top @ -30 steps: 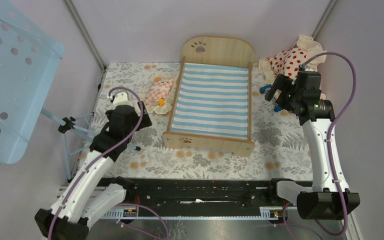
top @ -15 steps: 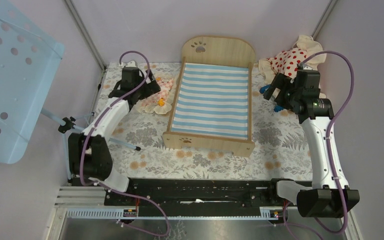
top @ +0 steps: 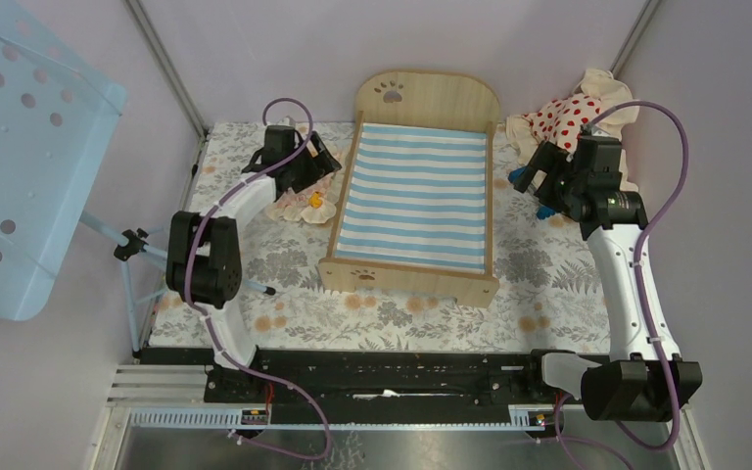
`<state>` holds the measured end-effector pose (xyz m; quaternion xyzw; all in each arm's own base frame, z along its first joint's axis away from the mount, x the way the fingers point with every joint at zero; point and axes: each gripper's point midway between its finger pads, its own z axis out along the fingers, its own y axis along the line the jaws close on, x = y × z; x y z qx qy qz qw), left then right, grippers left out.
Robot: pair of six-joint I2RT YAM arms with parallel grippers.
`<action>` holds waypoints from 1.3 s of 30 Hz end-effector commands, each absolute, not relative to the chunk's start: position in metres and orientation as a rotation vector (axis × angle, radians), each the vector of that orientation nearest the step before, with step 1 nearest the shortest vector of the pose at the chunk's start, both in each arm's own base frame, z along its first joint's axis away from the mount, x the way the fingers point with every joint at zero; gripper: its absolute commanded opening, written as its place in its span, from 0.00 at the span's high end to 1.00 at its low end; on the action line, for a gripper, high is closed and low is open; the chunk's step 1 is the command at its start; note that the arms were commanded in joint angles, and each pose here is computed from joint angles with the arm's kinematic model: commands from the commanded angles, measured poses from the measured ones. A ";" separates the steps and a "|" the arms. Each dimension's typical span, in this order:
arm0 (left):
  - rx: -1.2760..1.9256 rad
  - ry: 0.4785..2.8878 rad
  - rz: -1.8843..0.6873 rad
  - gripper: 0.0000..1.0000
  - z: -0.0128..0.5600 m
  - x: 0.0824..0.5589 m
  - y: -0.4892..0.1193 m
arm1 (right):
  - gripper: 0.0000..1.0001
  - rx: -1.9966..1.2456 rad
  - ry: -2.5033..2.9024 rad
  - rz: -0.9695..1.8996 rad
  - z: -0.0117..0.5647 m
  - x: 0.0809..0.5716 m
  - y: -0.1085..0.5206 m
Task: Set up the pet bed
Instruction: Move the pillow to the center of the board, then pick up the mattress at the corner of the board.
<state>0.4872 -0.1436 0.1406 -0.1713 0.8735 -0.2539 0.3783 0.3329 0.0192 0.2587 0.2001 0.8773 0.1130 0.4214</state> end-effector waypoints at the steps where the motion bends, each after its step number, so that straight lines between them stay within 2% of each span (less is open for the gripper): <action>1: -0.470 2.180 -0.756 0.17 0.147 0.512 -0.158 | 0.00 0.523 2.153 0.274 0.264 0.340 0.015; 8: -0.586 2.258 -0.620 0.18 0.105 0.522 -0.141 | 0.00 0.610 2.101 0.157 0.267 0.343 -0.006; 14: -0.832 2.295 -0.333 0.19 0.072 0.517 -0.062 | 0.00 0.636 2.077 0.103 0.275 0.346 -0.015; 20: -0.923 2.226 -0.157 0.16 0.089 0.516 0.007 | 0.00 0.669 2.068 0.008 0.272 0.356 -0.030; 24: -0.801 2.212 -0.223 0.10 0.119 0.522 -0.007 | 0.00 0.711 2.025 -0.111 0.276 0.375 -0.050; 29: -0.570 2.163 -0.275 0.03 0.176 0.517 -0.053 | 0.00 0.730 2.024 -0.423 0.278 0.400 -0.092; 34: -0.483 2.129 -0.390 0.01 0.217 0.479 -0.084 | 0.00 0.754 2.043 -0.709 0.269 0.413 -0.146; 39: -0.373 2.086 -0.420 0.01 0.246 0.429 -0.107 | 0.00 0.740 2.079 -0.685 0.248 0.453 -0.174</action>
